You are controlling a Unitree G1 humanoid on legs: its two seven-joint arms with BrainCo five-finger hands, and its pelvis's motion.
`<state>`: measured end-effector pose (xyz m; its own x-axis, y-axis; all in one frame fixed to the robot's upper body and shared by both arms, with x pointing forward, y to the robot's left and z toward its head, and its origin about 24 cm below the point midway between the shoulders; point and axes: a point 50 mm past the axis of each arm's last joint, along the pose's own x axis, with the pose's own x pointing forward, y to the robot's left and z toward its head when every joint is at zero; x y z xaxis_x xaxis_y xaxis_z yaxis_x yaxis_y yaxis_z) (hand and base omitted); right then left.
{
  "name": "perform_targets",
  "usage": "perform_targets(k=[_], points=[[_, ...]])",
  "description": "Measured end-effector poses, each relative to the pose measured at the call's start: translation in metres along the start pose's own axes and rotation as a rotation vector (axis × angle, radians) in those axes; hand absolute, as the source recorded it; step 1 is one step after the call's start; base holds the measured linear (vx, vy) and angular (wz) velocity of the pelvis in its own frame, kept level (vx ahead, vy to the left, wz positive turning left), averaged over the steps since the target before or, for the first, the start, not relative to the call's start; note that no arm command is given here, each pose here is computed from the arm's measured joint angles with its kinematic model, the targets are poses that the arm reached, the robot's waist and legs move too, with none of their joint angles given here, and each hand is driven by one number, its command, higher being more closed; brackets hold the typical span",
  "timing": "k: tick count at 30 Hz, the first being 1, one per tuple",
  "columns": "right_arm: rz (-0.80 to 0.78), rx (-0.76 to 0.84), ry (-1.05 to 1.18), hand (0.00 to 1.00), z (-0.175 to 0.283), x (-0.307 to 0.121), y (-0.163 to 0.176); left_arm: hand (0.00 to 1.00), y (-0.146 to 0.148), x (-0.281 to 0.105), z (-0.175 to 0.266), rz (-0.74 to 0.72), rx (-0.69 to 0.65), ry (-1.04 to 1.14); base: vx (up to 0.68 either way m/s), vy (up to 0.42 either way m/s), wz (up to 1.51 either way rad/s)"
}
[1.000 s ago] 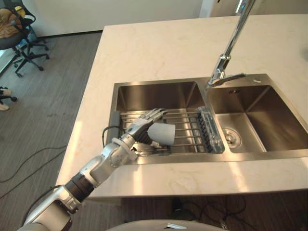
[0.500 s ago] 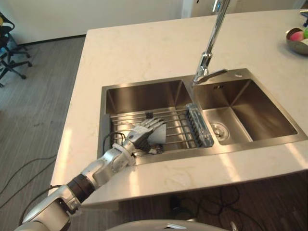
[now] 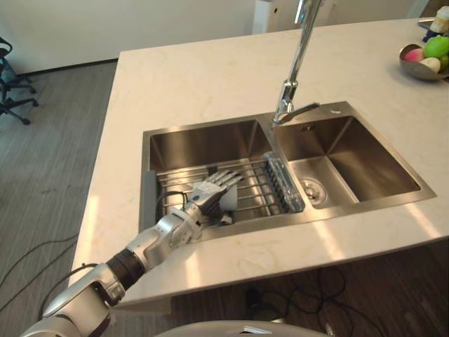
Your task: Walk over to the sink, pick up the cup, carry it to the dishwasher, place the cup inside the dishwasher, then close the dishwasher door
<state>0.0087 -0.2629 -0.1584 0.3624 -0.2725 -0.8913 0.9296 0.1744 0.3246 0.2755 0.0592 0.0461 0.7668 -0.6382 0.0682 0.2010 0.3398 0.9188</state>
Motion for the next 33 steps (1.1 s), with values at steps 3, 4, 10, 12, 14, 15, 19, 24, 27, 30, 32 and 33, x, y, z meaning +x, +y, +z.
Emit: perform_targets(k=[3, 4, 10, 12, 14, 15, 19, 24, 27, 30, 32, 33], points=[[-0.007, -0.010, 0.007, 0.00, -0.001, 0.000, -0.001, 0.00, -0.001, 0.002, 0.002, 0.000, -0.002, 0.006, -0.02, -0.020, 0.00], [-0.005, -0.018, 0.013, 0.00, -0.002, 0.000, 0.000, 0.00, -0.002, 0.003, 0.002, 0.000, -0.006, 0.016, -0.03, -0.030, 0.00], [-0.002, -0.025, 0.027, 0.00, -0.004, 0.000, 0.001, 0.00, -0.005, 0.007, -0.021, -0.058, -0.112, 0.186, 0.00, -0.009, -0.01], [-0.003, -0.023, 0.038, 0.00, -0.005, 0.000, 0.001, 0.00, -0.005, 0.005, -0.026, -0.068, -0.111, 0.211, -0.02, -0.015, 0.00], [-0.007, -0.027, 0.043, 0.00, -0.006, 0.000, 0.001, 0.00, -0.005, 0.005, -0.027, -0.067, -0.120, 0.219, -0.02, -0.013, 0.00], [-0.008, -0.039, 0.049, 0.00, -0.007, 0.001, 0.002, 0.00, -0.005, 0.005, -0.028, -0.068, -0.127, 0.221, 0.00, 0.000, 0.00], [-0.005, -0.052, 0.059, 0.00, -0.009, 0.001, 0.003, 0.00, -0.006, 0.004, -0.033, -0.082, -0.145, 0.239, -0.01, -0.008, 0.00], [-0.003, -0.072, 0.069, 0.00, -0.010, 0.001, 0.004, 0.00, -0.006, 0.004, -0.031, -0.104, -0.135, 0.212, -0.01, -0.012, 0.01], [-0.003, -0.092, 0.084, 0.00, -0.014, 0.002, 0.005, 0.00, -0.007, 0.004, -0.030, -0.126, -0.114, 0.200, 0.00, 0.000, 0.00], [-0.005, -0.133, 0.109, 0.00, -0.023, 0.000, 0.005, 0.00, -0.008, 0.006, -0.027, -0.162, -0.051, 0.180, 0.00, 0.000, 0.00], [-0.018, -0.167, 0.126, 0.00, -0.030, -0.002, 0.001, 0.00, -0.009, 0.007, -0.024, -0.178, -0.018, 0.189, 0.00, 0.000, 0.00], [-0.026, -0.185, 0.134, 0.00, -0.035, -0.003, -0.001, 0.00, -0.010, 0.008, -0.023, -0.190, -0.007, 0.199, 0.00, 0.000, 0.00]])
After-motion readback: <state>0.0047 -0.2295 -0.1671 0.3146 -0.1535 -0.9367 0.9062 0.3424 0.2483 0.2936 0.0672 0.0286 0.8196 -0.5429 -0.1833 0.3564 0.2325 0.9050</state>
